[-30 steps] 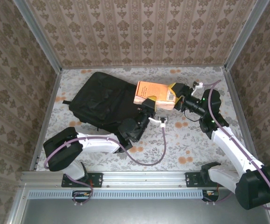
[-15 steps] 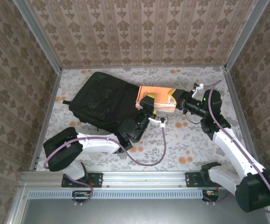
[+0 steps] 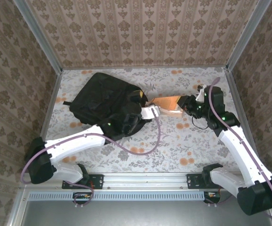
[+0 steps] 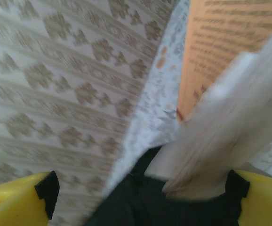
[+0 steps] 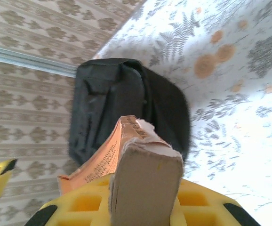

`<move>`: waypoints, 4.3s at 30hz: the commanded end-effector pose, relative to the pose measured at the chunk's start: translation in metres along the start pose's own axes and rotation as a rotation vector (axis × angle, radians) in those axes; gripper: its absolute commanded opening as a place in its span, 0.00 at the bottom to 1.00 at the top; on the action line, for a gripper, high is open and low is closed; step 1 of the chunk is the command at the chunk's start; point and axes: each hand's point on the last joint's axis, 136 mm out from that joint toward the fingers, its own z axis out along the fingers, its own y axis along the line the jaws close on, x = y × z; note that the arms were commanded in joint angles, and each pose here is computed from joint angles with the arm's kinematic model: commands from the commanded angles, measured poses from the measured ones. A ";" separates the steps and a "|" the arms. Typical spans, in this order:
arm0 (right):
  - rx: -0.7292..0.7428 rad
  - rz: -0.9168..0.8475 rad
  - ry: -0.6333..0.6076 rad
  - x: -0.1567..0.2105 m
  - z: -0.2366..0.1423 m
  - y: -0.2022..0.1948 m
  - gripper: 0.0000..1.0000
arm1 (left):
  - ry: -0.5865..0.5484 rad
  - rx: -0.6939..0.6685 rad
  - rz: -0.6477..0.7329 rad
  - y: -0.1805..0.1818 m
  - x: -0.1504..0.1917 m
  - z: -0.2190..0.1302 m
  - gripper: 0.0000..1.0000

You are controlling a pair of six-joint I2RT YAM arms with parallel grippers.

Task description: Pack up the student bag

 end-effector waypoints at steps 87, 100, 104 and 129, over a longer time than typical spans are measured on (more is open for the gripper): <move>-0.451 0.149 0.093 0.005 0.039 0.097 0.00 | 0.264 0.359 -1.130 0.102 0.045 -0.028 0.00; -0.314 0.258 0.151 0.030 0.129 0.087 0.00 | 0.129 0.341 -1.225 0.127 0.034 -0.040 0.00; -0.225 0.274 0.188 0.050 0.157 0.074 0.00 | 0.107 0.369 -1.238 0.125 0.029 -0.041 0.00; -0.047 0.256 0.238 0.143 0.286 0.098 0.21 | 0.056 0.346 -1.254 0.123 0.036 -0.048 0.00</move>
